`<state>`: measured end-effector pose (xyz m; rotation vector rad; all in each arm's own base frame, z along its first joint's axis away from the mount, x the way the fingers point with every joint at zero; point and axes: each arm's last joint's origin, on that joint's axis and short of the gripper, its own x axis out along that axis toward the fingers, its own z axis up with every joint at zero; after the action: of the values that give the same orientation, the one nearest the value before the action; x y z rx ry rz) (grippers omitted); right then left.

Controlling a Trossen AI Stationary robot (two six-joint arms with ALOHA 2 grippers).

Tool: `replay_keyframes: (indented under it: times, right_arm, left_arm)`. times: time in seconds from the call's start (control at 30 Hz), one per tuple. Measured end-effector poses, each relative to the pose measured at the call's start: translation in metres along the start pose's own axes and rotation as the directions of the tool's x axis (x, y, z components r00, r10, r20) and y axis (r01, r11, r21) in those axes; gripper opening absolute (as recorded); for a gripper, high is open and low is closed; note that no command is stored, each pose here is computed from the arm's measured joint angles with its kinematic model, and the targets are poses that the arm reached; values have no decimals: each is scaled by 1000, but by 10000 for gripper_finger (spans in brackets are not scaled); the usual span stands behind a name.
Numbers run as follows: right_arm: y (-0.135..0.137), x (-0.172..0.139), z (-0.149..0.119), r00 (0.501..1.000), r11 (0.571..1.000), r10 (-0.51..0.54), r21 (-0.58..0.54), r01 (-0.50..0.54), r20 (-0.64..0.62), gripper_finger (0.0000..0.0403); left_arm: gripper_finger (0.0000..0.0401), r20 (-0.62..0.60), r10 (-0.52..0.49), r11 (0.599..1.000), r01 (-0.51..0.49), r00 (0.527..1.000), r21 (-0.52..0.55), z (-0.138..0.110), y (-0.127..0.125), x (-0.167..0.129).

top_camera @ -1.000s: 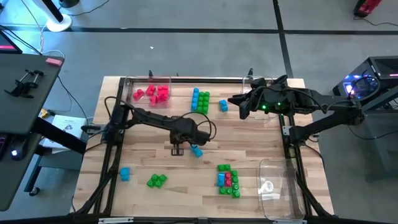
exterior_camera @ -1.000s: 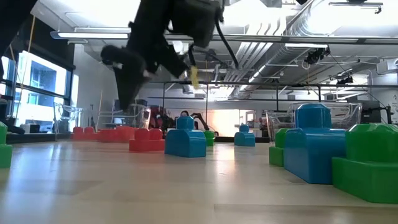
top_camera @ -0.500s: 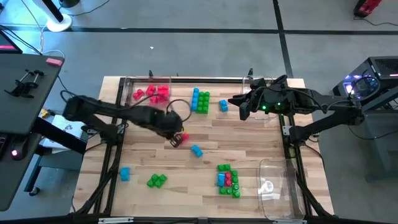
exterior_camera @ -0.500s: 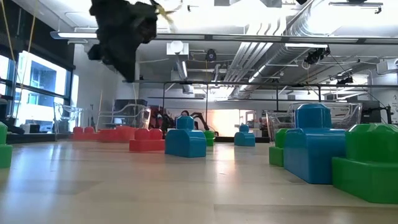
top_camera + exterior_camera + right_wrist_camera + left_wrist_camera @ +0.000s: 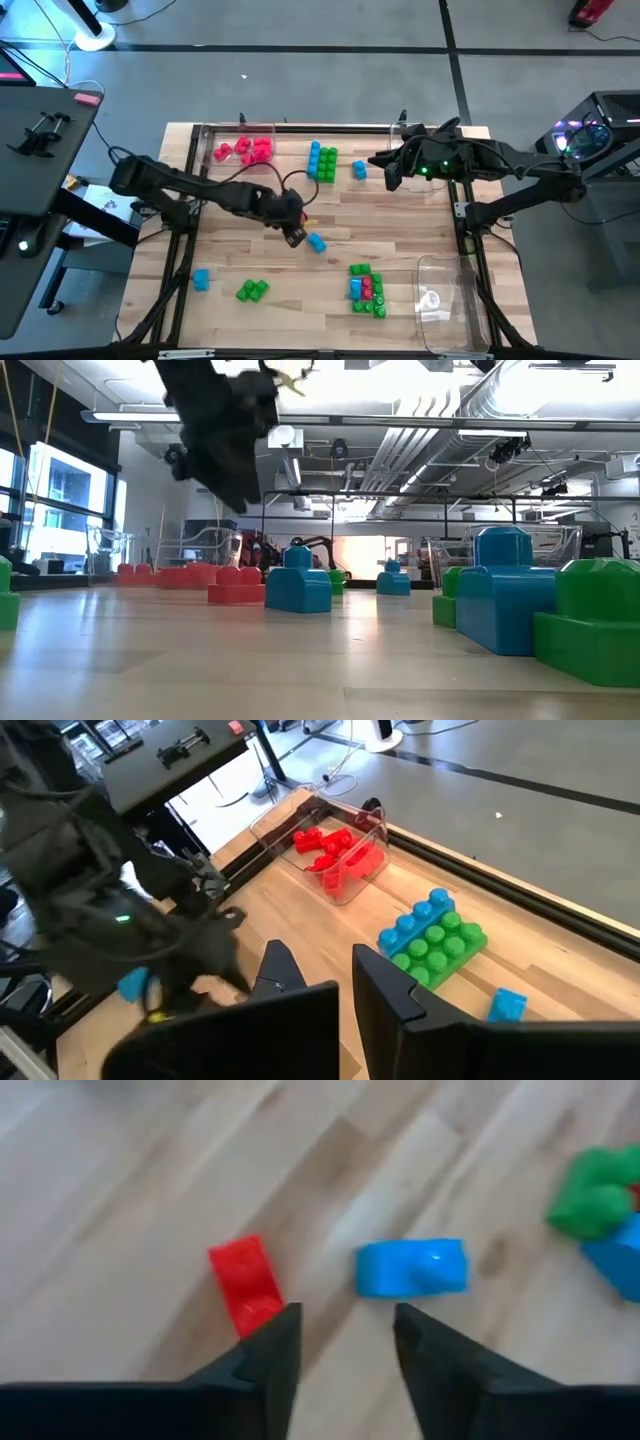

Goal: Sort blocks
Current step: Put the game piece into the top left transparent bin

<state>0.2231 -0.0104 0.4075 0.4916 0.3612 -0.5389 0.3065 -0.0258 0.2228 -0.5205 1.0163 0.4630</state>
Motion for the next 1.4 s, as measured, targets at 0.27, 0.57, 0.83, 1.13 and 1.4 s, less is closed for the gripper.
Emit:
replay_keyframes:
  times: [0.27, 0.57, 0.83, 1.13, 1.4]
  right_arm:
    - [0, 0, 0, 1000, 1000, 0, 0, 0, -2, 0]
    - [0, 0, 0, 1000, 1000, -3, 8, 3, 1, 0]
    - [0, 0, 0, 1000, 1000, -2, 9, 2, 3, 0]
    - [0, 0, 0, 1000, 1000, -3, 5, 3, 3, 0]
    - [0, 0, 0, 1000, 1000, -1, 1, 1, 2, 0]
  left_arm:
    - [278, -42, 80, 995, -82, 996, -51, 13, 18, 29]
    - [299, -136, 142, 970, -165, 981, -178, 2, 17, 62]
    - [298, -166, 185, 968, -209, 969, -141, -6, 15, 93]
    - [151, -184, 214, 972, -227, 959, -56, -6, 21, 97]
    - [92, -160, 129, 986, -110, 979, 126, 12, 33, 50]
